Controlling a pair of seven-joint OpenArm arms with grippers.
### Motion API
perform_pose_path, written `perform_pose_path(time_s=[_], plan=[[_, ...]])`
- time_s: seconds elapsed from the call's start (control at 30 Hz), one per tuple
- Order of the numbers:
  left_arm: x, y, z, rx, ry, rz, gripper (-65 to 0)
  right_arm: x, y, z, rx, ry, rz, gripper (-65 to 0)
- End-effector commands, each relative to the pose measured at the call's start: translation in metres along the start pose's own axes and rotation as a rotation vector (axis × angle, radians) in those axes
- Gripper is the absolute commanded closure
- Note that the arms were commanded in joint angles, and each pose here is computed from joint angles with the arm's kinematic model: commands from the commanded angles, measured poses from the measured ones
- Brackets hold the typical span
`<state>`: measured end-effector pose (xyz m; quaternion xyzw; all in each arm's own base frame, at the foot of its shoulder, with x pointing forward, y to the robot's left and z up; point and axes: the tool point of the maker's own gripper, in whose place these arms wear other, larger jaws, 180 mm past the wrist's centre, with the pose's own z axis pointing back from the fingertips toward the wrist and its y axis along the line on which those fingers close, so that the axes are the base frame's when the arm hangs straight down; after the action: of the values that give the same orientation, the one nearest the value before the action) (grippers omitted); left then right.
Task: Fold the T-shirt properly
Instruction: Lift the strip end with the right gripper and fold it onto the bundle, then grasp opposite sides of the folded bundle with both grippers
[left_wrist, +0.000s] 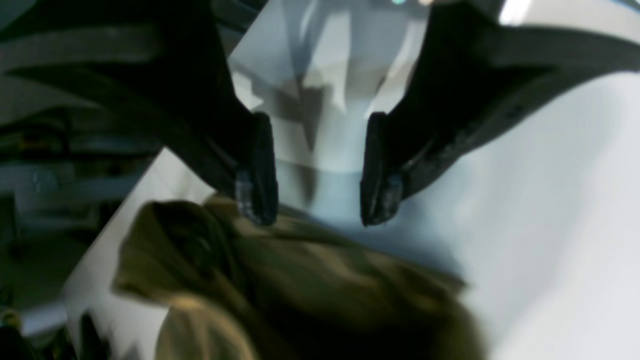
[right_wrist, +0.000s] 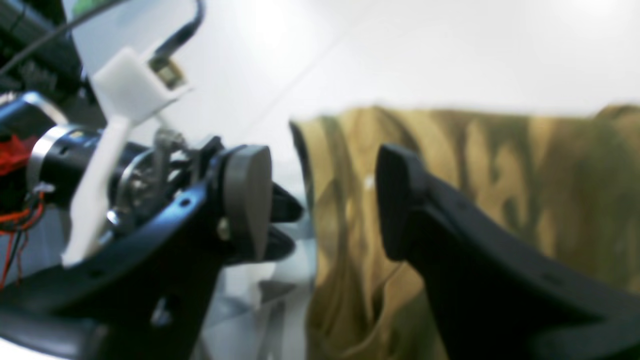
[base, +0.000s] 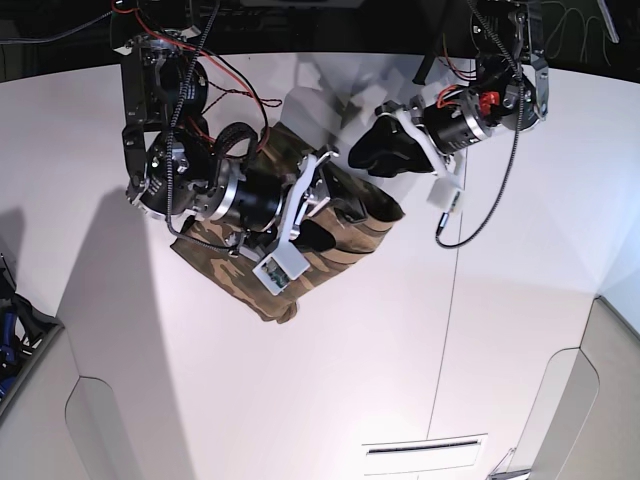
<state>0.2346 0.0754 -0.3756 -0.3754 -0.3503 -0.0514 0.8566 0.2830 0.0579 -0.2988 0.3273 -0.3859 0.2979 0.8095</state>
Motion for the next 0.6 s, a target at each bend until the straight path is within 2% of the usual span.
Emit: perform_pose_path(time_s=[0.0, 0.1, 0.13, 0.2, 0.27, 0.3, 0.43, 0.57], plan=[[0.017, -0.001, 0.008, -0.016, -0.062, -0.007, -29.7, 0.018, -0.002, 0.003, -0.009, -0.064, 0.017, -32.9], [0.032, 0.006, 0.025, 0.017, -0.114, -0.014, -19.3, 0.024, -0.021, 0.01, -0.076, -0.098, 0.007, -32.8], [0.037, 0.006, 0.03, 0.028, -0.123, -0.032, -15.4, 0.027, -0.03, 0.014, -0.103, -0.106, 0.001, -30.2], [0.047, -0.001, 0.041, 0.036, -0.145, -0.084, -11.6, 0.033, -0.05, 0.025, -0.16, -0.13, -0.014, -17.7], [0.059, -0.017, 0.051, 0.022, -0.173, -0.148, -11.4, 0.041, -0.07, 0.038, -0.216, -0.162, -0.034, -2.3], [0.065, -0.025, 0.055, 0.014, -0.187, -0.179, -11.4, 0.045, -0.08, 0.045, -0.244, -0.179, -0.043, 0.0], [0.078, -0.057, 0.062, -0.029, -0.223, -0.266, -11.4, 0.056, -0.112, 0.071, -0.34, -0.238, -0.076, 0.0], [0.07, -0.081, 0.046, -0.11, -0.202, -0.282, -11.4, 0.052, -0.133, 0.091, -0.408, -0.261, -0.115, 0.0]])
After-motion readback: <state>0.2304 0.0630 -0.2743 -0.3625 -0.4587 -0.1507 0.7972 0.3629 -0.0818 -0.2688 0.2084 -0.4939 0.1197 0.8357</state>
